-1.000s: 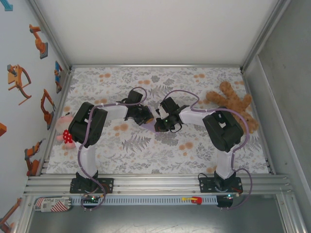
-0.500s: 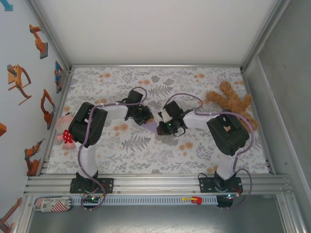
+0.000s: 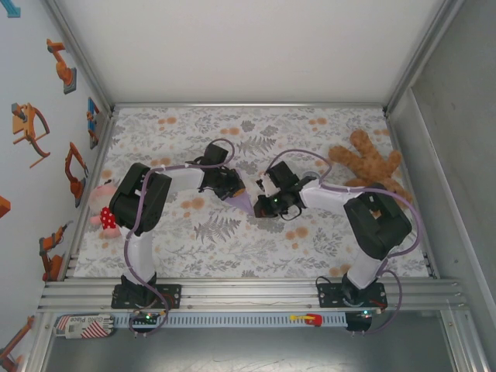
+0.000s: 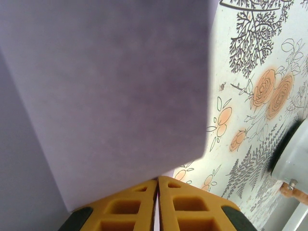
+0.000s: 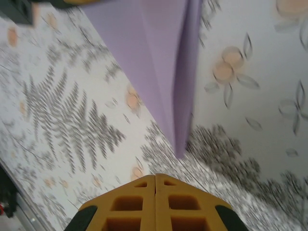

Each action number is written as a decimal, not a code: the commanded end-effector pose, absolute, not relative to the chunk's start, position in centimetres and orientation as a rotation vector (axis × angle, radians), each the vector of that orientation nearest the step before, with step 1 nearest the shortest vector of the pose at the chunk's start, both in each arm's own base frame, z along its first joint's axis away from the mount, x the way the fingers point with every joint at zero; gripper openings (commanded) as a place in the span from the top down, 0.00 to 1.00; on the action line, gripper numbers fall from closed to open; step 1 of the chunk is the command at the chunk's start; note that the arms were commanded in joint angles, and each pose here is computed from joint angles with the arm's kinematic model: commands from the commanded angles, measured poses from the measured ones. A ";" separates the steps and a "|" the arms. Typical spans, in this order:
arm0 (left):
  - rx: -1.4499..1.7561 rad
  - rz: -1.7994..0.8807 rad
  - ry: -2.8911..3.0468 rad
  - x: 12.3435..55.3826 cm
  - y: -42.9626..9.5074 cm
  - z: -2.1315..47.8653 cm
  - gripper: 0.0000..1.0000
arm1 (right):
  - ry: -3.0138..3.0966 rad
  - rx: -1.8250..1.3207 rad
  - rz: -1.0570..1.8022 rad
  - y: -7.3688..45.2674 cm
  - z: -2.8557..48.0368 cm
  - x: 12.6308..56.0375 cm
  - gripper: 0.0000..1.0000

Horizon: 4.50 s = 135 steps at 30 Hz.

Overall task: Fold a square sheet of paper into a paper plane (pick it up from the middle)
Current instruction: Fourth fold the wing at the center of the table, then turn over the paper at the center of the table.

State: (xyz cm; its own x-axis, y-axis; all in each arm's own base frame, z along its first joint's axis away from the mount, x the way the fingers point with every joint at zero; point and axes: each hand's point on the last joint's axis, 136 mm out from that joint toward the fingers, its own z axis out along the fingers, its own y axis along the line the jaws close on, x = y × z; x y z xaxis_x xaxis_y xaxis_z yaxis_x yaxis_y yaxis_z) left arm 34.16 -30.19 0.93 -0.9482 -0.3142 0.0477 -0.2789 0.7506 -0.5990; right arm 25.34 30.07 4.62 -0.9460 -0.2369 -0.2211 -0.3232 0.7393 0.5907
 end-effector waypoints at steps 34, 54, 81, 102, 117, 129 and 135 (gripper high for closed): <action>-0.226 -1.069 2.701 34.4 -30.7 6.5 0.91 | 2.949 -0.291 0.866 29.9 -1.3 27.9 1.00; -0.141 -0.922 2.875 30.5 -30.1 0.0 0.95 | 2.992 -0.278 0.857 29.6 -2.0 27.5 1.00; -0.235 -0.757 2.844 38.8 -23.0 -0.6 0.92 | 3.132 -0.226 0.710 26.1 -4.6 24.8 1.00; -0.418 -0.634 2.802 43.7 -17.3 -1.0 0.90 | 3.095 -0.182 0.784 26.7 -4.1 25.2 1.00; -0.438 -0.776 2.478 44.7 -17.0 11.2 0.74 | 2.567 -0.191 1.247 33.4 9.4 31.9 0.96; -0.581 -0.869 2.412 35.2 -14.8 12.3 0.40 | 2.555 -0.213 1.117 31.0 8.4 34.9 0.71; -0.645 -0.895 2.410 33.3 -14.3 11.1 0.31 | 2.569 -0.364 1.189 32.8 7.7 35.3 0.70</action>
